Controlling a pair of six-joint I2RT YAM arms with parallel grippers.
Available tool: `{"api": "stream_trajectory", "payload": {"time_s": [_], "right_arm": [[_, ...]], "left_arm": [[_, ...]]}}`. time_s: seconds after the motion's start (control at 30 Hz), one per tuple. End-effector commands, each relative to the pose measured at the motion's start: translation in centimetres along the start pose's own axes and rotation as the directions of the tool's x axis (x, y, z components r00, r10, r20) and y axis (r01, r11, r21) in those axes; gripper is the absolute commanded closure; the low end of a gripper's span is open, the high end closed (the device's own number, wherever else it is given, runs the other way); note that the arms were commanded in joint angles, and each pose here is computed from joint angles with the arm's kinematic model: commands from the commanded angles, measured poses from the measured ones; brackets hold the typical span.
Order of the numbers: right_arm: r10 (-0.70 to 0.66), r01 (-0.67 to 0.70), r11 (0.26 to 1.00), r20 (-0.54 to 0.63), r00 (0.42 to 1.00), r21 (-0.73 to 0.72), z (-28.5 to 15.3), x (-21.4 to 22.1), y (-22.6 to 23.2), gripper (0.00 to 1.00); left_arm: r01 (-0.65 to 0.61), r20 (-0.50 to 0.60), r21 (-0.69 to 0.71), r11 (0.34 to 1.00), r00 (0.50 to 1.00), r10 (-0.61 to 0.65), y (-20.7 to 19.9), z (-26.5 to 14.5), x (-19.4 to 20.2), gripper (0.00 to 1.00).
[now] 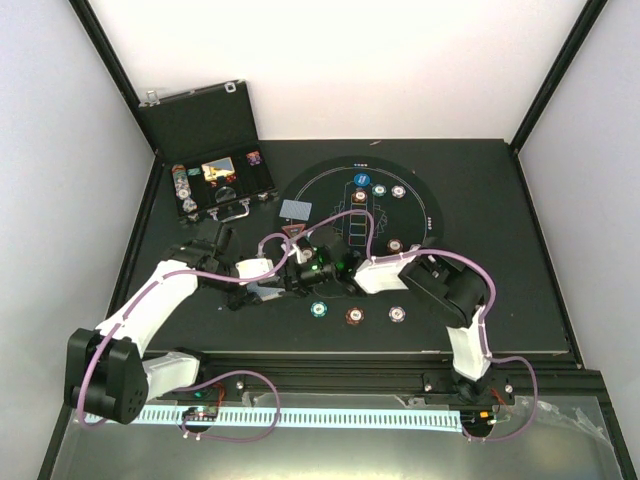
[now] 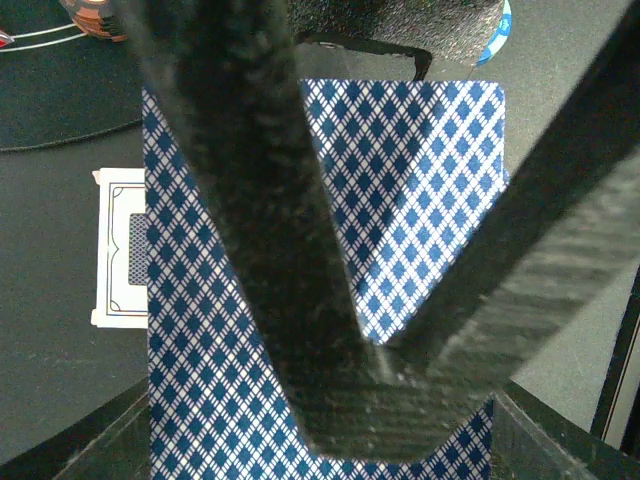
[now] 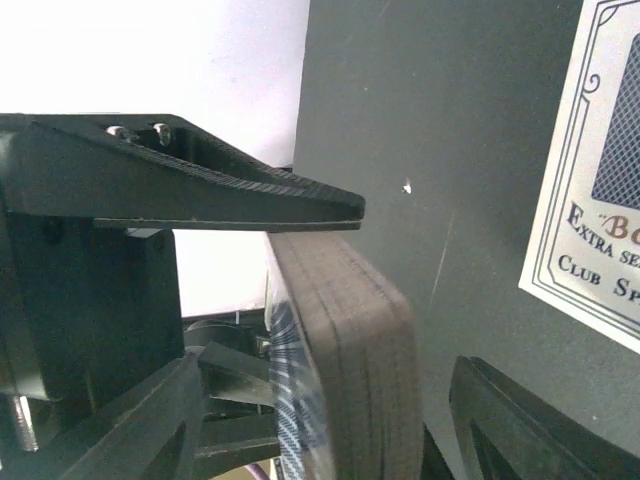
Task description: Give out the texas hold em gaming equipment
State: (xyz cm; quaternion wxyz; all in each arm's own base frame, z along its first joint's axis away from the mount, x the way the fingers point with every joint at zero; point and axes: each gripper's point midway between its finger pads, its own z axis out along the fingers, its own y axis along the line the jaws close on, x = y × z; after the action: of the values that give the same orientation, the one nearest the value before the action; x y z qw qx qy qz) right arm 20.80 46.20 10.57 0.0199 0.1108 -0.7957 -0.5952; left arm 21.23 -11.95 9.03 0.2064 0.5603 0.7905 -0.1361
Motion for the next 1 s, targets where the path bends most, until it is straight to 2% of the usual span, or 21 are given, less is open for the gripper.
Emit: {"api": "stream_trajectory", "payload": {"time_s": [0.0, 0.4, 0.67, 0.83, 0.97], "right_arm": [[-0.011, 0.011, 0.999, -0.005, 1.0, -0.032, 0.6, -0.4, 0.6, 0.32], [0.032, -0.033, 0.999, 0.033, 0.999, 0.021, -1.8, -0.2, -2.6, 0.42], [0.026, -0.027, 1.0, 0.071, 0.997, 0.013, -3.3, -0.6, -2.0, 0.53], [0.009, -0.011, 1.0, 0.093, 0.996, 0.012, -4.1, -0.9, -1.2, 0.65], [0.002, -0.003, 1.0, 0.107, 0.994, 0.007, -4.7, -1.0, -0.6, 0.84]], "left_arm": [[-0.01, 0.045, -0.021, 1.0, 0.999, 0.011, 0.4, -1.2, -1.3, 0.98], [-0.015, 0.049, -0.024, 1.0, 0.999, 0.016, 0.4, -1.3, -1.4, 0.98], [-0.01, 0.05, -0.022, 1.0, 0.999, 0.011, 0.4, -1.2, -1.4, 0.98], [-0.011, 0.048, -0.021, 1.0, 0.999, 0.012, 0.4, -1.1, -1.3, 0.98], [-0.01, 0.046, -0.019, 1.0, 0.999, 0.011, 0.4, -1.1, -1.3, 0.98]]}}
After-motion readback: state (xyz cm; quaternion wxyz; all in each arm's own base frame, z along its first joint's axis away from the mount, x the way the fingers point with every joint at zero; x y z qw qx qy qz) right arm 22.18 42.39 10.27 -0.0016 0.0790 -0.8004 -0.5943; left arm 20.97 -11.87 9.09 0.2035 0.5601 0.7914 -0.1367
